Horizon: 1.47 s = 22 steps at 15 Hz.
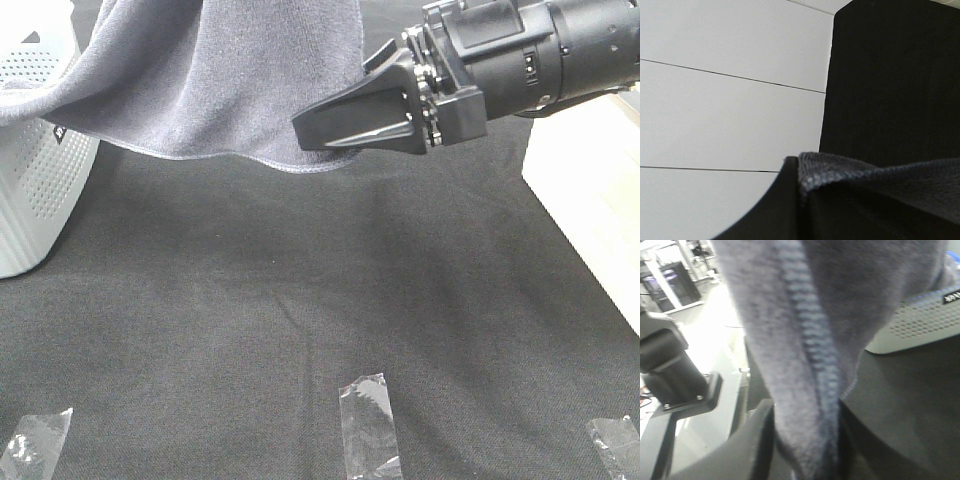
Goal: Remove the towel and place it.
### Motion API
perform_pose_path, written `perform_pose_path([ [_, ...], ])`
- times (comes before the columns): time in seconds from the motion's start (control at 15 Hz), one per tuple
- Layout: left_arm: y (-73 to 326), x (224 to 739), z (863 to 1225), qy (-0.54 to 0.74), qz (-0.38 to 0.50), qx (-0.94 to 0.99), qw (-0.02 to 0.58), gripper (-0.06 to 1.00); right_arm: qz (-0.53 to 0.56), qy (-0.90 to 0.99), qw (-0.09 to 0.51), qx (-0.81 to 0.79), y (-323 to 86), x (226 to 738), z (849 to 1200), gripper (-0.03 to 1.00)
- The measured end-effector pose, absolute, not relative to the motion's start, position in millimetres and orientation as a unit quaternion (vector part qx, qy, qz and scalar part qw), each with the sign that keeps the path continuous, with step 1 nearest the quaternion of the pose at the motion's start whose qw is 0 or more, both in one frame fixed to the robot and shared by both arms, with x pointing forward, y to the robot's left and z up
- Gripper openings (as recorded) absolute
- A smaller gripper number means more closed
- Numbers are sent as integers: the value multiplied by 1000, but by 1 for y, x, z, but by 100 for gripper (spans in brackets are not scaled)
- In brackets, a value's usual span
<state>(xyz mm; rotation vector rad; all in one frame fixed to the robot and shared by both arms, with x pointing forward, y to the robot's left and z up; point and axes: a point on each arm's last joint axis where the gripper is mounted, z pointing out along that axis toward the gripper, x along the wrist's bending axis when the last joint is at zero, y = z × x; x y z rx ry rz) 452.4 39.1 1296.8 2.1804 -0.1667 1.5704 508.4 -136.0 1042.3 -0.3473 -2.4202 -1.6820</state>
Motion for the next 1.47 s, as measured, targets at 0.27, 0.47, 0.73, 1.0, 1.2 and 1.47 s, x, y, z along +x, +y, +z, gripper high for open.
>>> perform_pose_path([
  [0.27, 39, 452, 1296, -59, 567, 791, 220, 0, -563, -814, 81, -121, -136, 510, 1042, 3],
  [0.47, 40, 453, 1295, -57, 564, 795, 215, 0, -571, -807, 79, -131, -136, 511, 1043, 2],
  [0.73, 40, 453, 1295, -57, 564, 795, 215, 0, -564, -798, 83, -196, -136, 518, 1043, 2],
  [1.0, 40, 453, 1295, -52, 561, 796, 219, 0, -511, -822, 95, -232, -137, 528, 1063, 2],
  [1.2, 36, 454, 1293, -13, 549, 797, 253, 0, -443, -839, 96, -299, -142, 538, 1087, 2],
  [1.47, 34, 463, 1294, 33, 552, 779, 295, 0, -360, -862, 68, -351, -154, 543, 1123, 2],
])
